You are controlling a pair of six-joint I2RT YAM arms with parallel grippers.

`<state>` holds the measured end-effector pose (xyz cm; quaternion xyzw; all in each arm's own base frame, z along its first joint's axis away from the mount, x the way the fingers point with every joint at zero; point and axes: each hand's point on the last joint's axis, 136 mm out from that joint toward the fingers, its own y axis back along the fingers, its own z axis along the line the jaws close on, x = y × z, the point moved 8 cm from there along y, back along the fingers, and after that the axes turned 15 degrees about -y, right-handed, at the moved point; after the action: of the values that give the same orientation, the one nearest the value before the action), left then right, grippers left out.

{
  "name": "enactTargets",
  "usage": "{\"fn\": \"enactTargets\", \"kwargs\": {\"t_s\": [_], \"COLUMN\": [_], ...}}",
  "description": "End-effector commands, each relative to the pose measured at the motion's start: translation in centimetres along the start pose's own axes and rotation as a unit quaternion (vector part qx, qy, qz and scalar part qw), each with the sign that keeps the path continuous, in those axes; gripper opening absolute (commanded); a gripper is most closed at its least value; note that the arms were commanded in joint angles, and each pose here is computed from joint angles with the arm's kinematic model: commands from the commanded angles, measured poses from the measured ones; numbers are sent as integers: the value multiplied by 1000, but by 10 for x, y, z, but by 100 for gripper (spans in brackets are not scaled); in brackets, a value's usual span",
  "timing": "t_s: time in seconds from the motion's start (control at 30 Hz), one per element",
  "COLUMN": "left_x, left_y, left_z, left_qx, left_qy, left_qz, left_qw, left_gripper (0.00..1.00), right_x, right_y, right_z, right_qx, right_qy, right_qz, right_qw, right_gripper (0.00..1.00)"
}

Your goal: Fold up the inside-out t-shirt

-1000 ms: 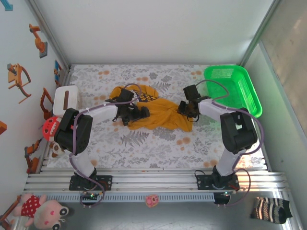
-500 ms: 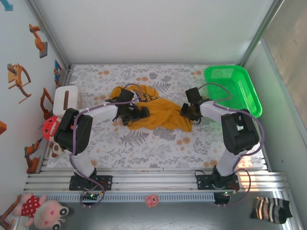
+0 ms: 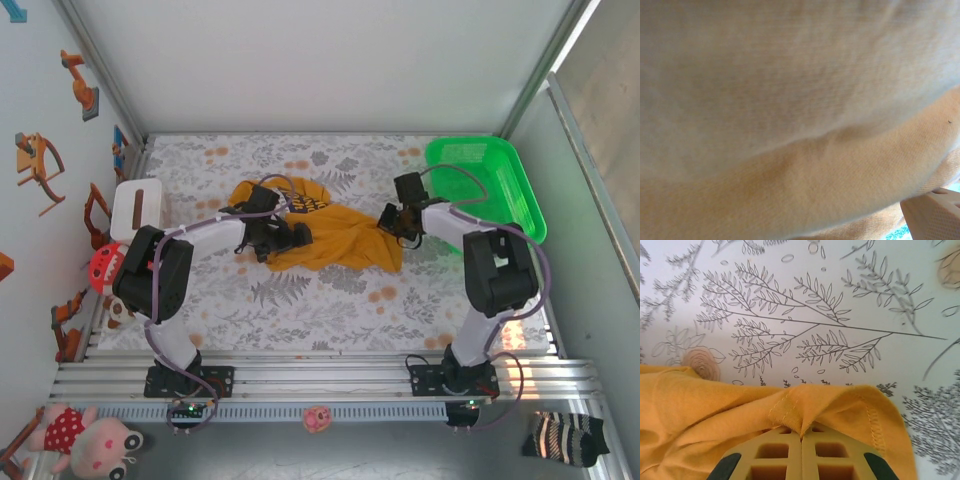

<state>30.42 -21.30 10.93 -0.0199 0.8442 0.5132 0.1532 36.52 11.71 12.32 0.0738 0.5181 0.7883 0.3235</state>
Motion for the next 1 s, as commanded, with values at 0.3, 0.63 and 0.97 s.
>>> {"fn": "enactTargets", "kwargs": {"t_s": [0.3,0.63,0.97], "left_x": [13,-6,-81], "left_y": [-14,-4,107], "left_z": [16,10,-15], "left_qx": [-24,-14,7], "left_qy": [5,-6,-22], "left_qz": [44,29,-104], "left_qw": [999,999,994], "left_gripper": [99,99,97], "right_x": [-40,-64,-1], "right_y": [75,67,75], "right_z": [15,11,24], "right_qx": [-66,-12,-13], "right_qy": [31,20,101], "right_qz": [-7,-23,-6], "right_qw": [997,999,995], "right_gripper": [0,21,42]}}
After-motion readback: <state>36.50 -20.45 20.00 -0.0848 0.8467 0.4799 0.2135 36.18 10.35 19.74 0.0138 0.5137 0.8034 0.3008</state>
